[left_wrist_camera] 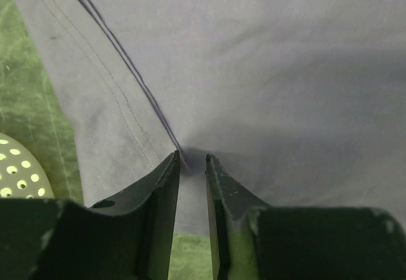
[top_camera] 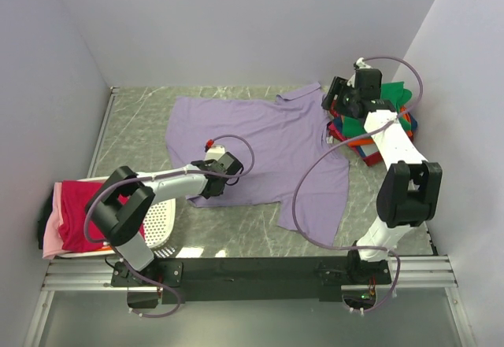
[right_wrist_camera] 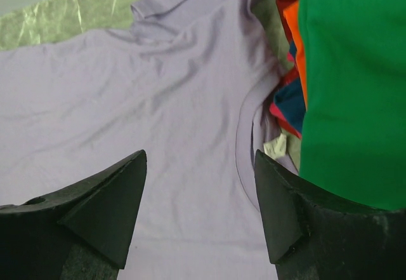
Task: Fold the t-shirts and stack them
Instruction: Flatten the tshirt out
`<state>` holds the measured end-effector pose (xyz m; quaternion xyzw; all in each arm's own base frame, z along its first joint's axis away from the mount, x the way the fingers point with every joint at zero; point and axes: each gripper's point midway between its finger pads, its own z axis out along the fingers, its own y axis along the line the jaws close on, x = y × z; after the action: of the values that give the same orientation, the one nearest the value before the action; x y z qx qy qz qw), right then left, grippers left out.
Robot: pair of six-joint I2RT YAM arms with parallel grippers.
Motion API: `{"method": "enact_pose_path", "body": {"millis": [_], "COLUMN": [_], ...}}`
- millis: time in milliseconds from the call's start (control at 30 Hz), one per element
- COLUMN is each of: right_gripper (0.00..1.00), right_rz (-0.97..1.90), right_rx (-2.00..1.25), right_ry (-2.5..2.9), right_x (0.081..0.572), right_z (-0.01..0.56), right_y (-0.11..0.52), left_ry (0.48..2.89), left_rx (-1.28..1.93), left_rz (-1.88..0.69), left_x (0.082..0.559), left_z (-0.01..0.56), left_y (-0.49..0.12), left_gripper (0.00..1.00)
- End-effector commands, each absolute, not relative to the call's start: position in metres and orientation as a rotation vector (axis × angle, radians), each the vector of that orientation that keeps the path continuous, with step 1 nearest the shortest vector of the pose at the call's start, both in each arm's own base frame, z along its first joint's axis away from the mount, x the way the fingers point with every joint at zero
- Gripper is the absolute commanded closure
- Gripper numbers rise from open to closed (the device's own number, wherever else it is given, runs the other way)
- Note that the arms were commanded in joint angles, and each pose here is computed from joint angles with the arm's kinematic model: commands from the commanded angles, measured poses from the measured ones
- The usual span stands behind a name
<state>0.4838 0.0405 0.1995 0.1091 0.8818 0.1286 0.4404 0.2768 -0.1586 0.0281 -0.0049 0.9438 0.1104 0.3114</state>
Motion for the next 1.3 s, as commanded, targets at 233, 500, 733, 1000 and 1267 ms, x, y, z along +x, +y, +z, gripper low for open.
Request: {"method": "enact_pose_path", "body": {"millis": [233,500,733,1000,1267], "right_gripper": [0.25,0.25,0.25,0.25,0.25], "right_rz": [0.286,0.275,0.27,0.259,0.258], "right_rx": [0.25,0.257,0.267,0.271,0.27], "right_ry": [2.124,2.135,2.154,2.159,2.162], "right_x": [0.472,0.473,0.472,0.472,0.47], "right_z": [0.221,0.219,0.213,0.213,0.214], "right_y": [0.036,0.034,0.034,0.032,0.032], "left_ry": [2.512,2.495,2.483,2.512,2.511], "left_rx": [-0.043,-0.072,-0.085,-0.079,-0.058], "left_rz": [0.331,0.34,0.331,0.38,0.308], "left_x": [0.271,0.268,0.267,0.264,0.266], "left_z": [0.023,0.032,0.04,0.029,0.029], "left_y": [-0.154,-0.15,-0.149,-0.145,-0.154], "left_gripper": [0.7,0.7,0.7,0.7,0.7]}}
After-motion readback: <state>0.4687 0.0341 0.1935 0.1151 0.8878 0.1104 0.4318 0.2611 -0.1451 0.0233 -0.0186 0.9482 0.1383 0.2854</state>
